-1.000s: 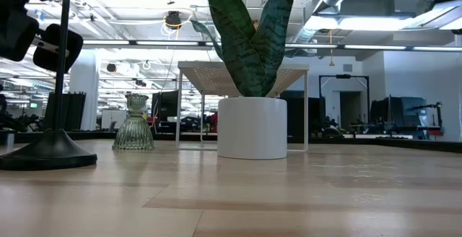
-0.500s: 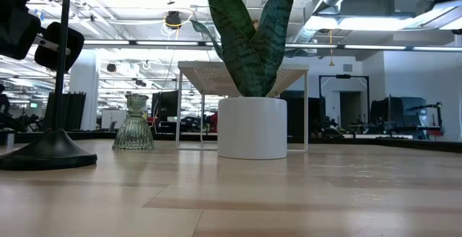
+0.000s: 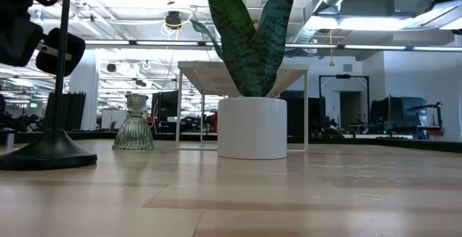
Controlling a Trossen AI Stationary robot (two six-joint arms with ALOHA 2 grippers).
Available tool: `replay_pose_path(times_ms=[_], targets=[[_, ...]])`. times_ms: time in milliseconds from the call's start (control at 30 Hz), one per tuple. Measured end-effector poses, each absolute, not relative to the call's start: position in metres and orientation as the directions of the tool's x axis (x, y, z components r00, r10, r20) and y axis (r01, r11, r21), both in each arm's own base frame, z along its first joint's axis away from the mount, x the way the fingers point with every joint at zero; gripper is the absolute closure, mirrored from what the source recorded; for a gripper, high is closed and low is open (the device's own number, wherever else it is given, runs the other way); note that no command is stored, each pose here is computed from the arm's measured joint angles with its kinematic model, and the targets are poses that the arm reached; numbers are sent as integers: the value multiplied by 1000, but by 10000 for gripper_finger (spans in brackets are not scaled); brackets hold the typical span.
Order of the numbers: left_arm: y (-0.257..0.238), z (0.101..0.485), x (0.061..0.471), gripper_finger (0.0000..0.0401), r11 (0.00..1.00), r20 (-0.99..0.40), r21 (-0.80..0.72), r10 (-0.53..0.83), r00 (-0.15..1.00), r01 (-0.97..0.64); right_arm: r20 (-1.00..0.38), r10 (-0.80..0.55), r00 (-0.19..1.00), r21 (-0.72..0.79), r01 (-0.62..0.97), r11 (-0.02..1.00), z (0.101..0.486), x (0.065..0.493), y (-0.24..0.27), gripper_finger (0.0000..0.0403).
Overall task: Pick & Place candle stick holders
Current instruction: Put the black candle holder on the shelf aligned with the black candle holder
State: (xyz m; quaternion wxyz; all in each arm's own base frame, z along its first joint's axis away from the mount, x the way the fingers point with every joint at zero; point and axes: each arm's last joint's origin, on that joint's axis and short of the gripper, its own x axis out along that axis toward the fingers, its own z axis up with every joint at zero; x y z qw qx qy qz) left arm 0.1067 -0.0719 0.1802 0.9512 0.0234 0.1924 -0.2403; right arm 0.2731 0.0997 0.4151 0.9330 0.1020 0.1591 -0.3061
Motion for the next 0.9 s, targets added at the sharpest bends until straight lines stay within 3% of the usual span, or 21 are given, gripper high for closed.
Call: replay_pose_path(times_ms=[367,900], targets=[[-76,180,112,364,891,-362,-139,-453,815,433,-361,-535,763,94,601,794,415,273,100,403],[-87,186,130,210,905,-244,-136,-425,871,403,-362,-535,763,94,601,794,415,273,100,403]])
